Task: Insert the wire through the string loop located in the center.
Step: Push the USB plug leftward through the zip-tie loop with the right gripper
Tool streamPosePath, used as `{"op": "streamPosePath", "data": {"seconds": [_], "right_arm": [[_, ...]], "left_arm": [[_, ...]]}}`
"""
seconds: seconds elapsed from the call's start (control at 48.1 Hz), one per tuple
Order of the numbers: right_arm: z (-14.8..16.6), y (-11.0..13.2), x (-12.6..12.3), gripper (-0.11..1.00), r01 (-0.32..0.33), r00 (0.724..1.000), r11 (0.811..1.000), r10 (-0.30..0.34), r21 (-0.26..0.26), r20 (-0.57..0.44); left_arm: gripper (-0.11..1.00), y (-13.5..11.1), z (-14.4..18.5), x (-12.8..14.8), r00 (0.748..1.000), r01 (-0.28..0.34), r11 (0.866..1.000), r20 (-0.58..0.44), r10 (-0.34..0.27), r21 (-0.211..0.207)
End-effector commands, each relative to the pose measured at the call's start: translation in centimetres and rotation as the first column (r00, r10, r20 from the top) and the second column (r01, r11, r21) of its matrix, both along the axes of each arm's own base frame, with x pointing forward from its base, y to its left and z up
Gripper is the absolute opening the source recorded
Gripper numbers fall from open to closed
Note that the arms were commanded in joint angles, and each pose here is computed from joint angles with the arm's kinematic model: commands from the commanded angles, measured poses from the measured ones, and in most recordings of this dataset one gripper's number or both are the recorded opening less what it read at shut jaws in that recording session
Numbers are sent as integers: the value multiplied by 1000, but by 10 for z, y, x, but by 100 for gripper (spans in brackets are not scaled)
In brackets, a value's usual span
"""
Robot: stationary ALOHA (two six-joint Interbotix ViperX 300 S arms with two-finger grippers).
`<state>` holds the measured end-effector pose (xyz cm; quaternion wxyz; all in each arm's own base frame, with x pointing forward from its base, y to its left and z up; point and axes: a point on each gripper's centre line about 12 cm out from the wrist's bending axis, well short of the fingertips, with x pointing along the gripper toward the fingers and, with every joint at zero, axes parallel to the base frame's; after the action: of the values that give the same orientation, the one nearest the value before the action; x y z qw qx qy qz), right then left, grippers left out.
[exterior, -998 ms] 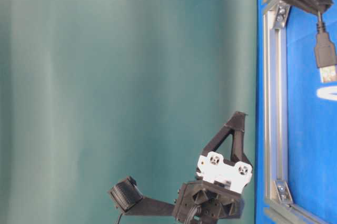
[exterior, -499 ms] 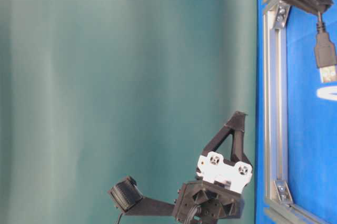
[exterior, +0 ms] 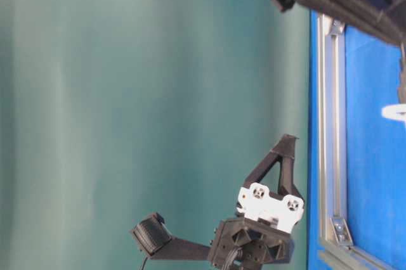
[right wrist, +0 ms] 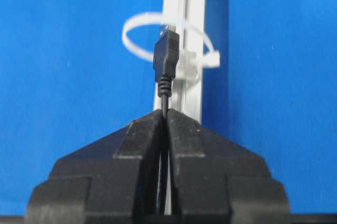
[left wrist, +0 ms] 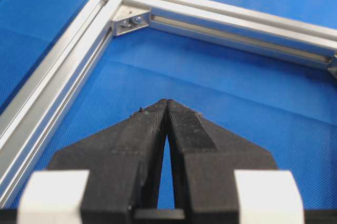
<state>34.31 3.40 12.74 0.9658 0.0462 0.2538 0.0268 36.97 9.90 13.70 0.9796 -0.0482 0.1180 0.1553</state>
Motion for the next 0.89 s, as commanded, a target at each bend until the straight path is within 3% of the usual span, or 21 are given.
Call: {"op": "streamPosePath", "data": {"seconds": [0.0, 0.395, 0.707, 0.873], "right_arm": [[10, 2, 12, -2, -2, 999, 1000, 2, 4, 44], [15, 5, 39, -2, -6, 997, 1000, 6, 2, 75], [15, 5, 40, -2, -3, 997, 1000, 3, 3, 77], [14, 5, 39, -2, -4, 997, 1000, 4, 2, 74]], "left_arm": [[0, -1, 15, 2, 999, 6, 1000, 42, -6, 16], [0, -1, 14, 2, 999, 5, 1000, 40, -5, 11], [0, -2, 12, -1, 1000, 4, 1000, 28, -3, -3], [0, -16, 13, -7, 999, 37, 999, 24, -37, -5]]}}
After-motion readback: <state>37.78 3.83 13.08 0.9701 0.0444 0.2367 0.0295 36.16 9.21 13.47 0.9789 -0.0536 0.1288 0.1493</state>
